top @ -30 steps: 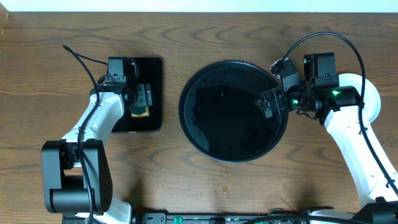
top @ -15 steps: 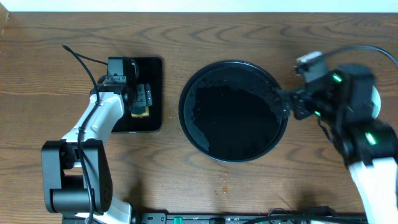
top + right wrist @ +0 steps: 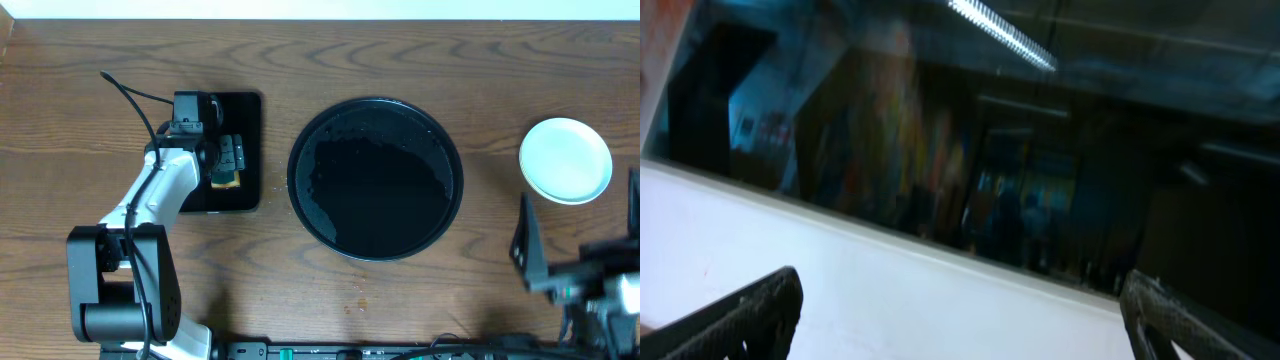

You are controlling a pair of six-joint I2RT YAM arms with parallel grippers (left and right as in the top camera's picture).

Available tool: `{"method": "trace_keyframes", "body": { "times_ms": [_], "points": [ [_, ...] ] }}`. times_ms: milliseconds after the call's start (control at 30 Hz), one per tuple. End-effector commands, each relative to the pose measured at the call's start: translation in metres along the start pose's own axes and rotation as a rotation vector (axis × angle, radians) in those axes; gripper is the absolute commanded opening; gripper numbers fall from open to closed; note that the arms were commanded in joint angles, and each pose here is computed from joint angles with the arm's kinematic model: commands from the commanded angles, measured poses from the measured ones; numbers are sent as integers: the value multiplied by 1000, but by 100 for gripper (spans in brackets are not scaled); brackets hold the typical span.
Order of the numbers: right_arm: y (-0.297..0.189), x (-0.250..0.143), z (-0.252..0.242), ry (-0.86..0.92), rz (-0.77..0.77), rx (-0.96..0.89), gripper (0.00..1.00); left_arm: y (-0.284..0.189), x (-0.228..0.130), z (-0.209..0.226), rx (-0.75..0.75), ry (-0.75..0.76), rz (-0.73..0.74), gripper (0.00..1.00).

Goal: Clean dirty plates on tray and stack at the side

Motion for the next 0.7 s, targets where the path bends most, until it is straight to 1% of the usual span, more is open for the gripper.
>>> {"method": "trace_keyframes", "body": {
  "times_ms": [0, 133, 467, 633, 667],
  "points": [
    [-16, -21, 5, 36, -8, -62, 99, 4, -3, 3, 13, -2, 15, 87],
    [-22, -50, 15, 41, -8, -79, 99, 4, -3, 3, 13, -2, 15, 87],
    [-39, -152, 57, 158, 182, -29, 99, 4, -3, 3, 13, -2, 15, 87],
    [-49, -183, 69, 179, 219, -27, 99, 4, -3, 3, 13, -2, 15, 87],
    [-50, -188, 71, 183, 247, -21, 99, 4, -3, 3, 13, -2, 15, 87]
  ]
}}
Point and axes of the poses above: each gripper's point midway between its finger pads, its own y axis out along the fingers, its own z axis along the line the jaws close on, x = y × z, the point moved 7 cm from there along -y, back along the fingers, and after that the axes turned 15 degrees about -y, right-handed, at the moved point
